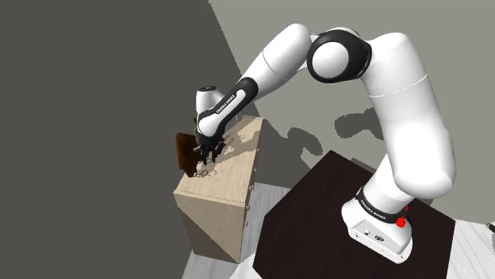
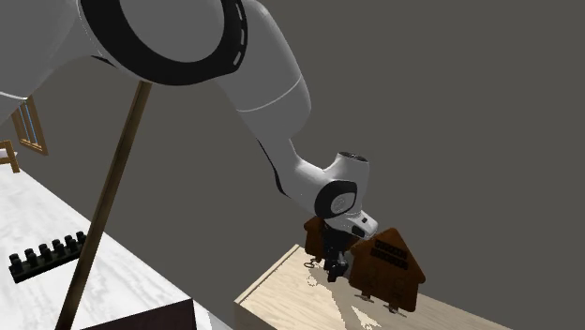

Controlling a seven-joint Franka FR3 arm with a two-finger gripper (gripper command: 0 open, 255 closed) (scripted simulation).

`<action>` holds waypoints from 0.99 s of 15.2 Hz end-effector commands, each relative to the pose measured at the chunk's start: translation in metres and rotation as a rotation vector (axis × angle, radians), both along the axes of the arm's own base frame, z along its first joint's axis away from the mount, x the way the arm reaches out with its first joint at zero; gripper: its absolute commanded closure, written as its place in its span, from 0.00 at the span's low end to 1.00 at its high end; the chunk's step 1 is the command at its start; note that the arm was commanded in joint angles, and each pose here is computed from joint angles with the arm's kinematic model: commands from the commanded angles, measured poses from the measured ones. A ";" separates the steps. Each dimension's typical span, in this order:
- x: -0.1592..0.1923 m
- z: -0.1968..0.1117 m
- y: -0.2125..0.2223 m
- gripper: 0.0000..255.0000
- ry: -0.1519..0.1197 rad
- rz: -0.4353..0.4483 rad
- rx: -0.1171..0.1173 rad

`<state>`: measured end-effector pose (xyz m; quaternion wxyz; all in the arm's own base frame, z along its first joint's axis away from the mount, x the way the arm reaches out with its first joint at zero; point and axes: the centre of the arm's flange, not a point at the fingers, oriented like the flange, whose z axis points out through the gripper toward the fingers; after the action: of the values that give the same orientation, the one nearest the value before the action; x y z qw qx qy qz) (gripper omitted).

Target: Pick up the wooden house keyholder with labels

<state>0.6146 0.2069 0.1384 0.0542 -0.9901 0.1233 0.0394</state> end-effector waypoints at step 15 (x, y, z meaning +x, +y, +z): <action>-0.001 0.058 0.000 1.00 0.000 0.000 0.000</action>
<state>0.6140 0.2073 0.1910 0.0539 -0.9901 0.1235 0.0401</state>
